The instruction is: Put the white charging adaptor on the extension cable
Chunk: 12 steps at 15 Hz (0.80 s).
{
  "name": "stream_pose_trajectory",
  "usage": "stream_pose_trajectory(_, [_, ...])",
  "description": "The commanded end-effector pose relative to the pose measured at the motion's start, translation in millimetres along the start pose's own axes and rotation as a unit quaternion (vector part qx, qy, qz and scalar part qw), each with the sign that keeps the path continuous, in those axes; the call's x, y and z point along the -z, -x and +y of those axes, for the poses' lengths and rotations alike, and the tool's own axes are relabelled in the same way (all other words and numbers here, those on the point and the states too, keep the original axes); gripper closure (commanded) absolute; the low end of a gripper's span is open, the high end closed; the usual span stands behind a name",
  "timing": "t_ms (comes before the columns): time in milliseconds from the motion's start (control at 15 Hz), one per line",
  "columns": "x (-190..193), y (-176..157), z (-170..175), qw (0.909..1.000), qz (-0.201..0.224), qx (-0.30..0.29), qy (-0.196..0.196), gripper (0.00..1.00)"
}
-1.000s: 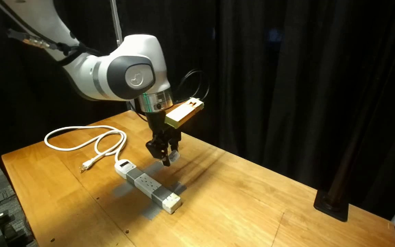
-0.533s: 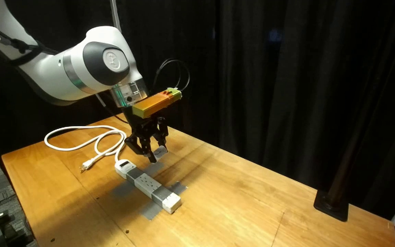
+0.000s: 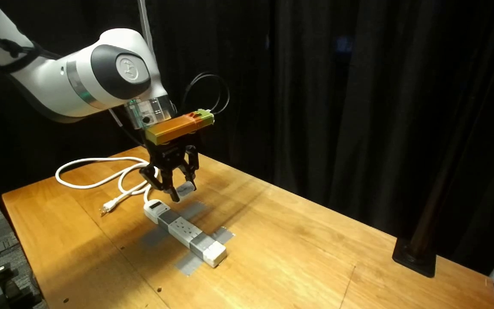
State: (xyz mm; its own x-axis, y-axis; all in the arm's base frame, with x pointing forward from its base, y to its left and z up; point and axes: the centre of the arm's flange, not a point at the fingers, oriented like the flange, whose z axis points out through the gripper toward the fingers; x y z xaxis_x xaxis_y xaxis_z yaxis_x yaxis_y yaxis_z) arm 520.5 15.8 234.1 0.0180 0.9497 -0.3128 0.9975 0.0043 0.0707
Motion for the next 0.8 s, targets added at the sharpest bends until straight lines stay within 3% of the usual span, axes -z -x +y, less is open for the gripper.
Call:
stream_pose_trajectory(0, [-6, -3, 1, 0.9994, -0.019, -0.027, -0.002, 0.77])
stream_pose_trajectory(333, [-28, -5, -2, 0.9982, -0.033, -0.037, -0.033, 0.77])
stream_pose_trajectory(733, [-47, -4, 2, 0.9984, -0.037, -0.032, -0.027, 0.77])
